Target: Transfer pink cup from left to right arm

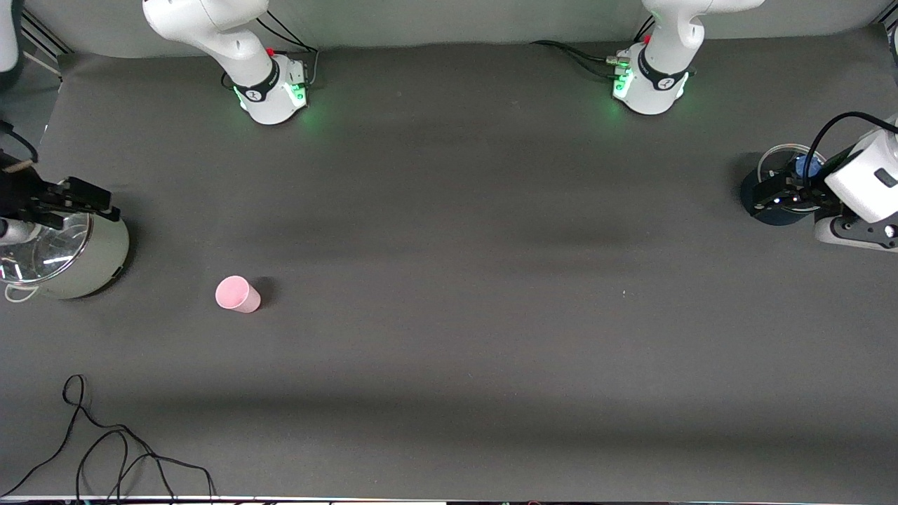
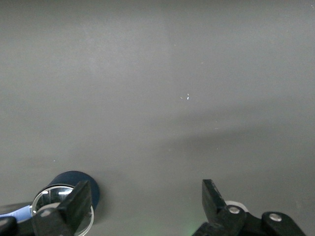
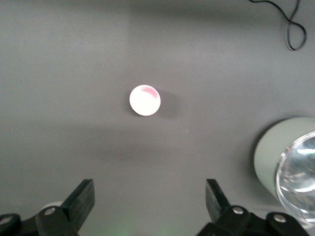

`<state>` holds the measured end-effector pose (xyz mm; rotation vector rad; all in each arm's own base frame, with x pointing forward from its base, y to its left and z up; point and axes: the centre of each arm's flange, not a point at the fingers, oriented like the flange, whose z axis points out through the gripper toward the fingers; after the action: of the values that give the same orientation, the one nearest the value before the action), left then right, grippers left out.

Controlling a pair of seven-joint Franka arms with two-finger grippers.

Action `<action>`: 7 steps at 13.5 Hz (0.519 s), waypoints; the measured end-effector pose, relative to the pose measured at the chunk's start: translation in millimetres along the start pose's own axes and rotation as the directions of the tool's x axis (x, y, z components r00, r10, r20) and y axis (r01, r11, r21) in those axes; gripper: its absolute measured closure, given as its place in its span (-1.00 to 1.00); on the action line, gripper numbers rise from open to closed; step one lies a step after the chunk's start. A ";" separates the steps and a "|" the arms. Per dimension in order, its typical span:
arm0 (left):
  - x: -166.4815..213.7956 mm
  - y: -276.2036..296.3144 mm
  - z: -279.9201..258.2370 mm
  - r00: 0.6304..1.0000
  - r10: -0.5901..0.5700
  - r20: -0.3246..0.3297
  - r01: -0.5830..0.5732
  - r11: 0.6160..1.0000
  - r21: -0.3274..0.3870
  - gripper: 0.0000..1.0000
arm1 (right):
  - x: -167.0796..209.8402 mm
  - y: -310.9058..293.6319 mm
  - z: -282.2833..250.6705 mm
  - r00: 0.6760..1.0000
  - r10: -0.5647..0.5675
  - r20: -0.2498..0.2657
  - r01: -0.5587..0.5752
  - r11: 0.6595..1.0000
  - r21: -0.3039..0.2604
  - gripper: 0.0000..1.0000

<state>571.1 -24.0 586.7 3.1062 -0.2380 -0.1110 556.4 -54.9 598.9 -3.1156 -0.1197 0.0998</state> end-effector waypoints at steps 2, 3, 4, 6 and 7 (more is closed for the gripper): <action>0.0 1.2 -0.8 1.000 0.002 -0.002 -0.002 1.000 0.000 -1.00 | -3.1 0.7 -4.8 0.997 0.070 0.018 -0.069 0.997 -0.019 -1.00; 0.1 2.1 -1.1 1.000 0.003 -0.003 -0.003 1.000 0.000 -1.00 | -3.9 -1.3 -5.2 0.992 0.120 0.027 -0.119 0.993 -0.021 -1.00; 0.4 2.6 -1.8 1.000 0.004 -0.006 -0.004 1.000 0.001 -1.00 | -4.4 -3.9 -4.8 0.987 0.160 0.034 -0.159 0.987 -0.022 -1.00; 0.7 3.5 -3.4 1.000 0.006 -0.010 -0.006 1.000 0.001 -1.00 | -4.2 -7.5 -3.9 0.983 0.182 0.041 -0.181 0.983 -0.024 -1.00; 0.7 3.6 -4.0 1.000 0.006 -0.011 -0.006 1.000 0.003 -1.00 | -4.0 -7.7 -3.6 0.982 0.183 0.041 -0.182 0.983 -0.024 -1.00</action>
<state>571.5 -27.6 590.7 3.1078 -0.2474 -0.0935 552.1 -47.6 602.9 -3.1384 0.1664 0.1704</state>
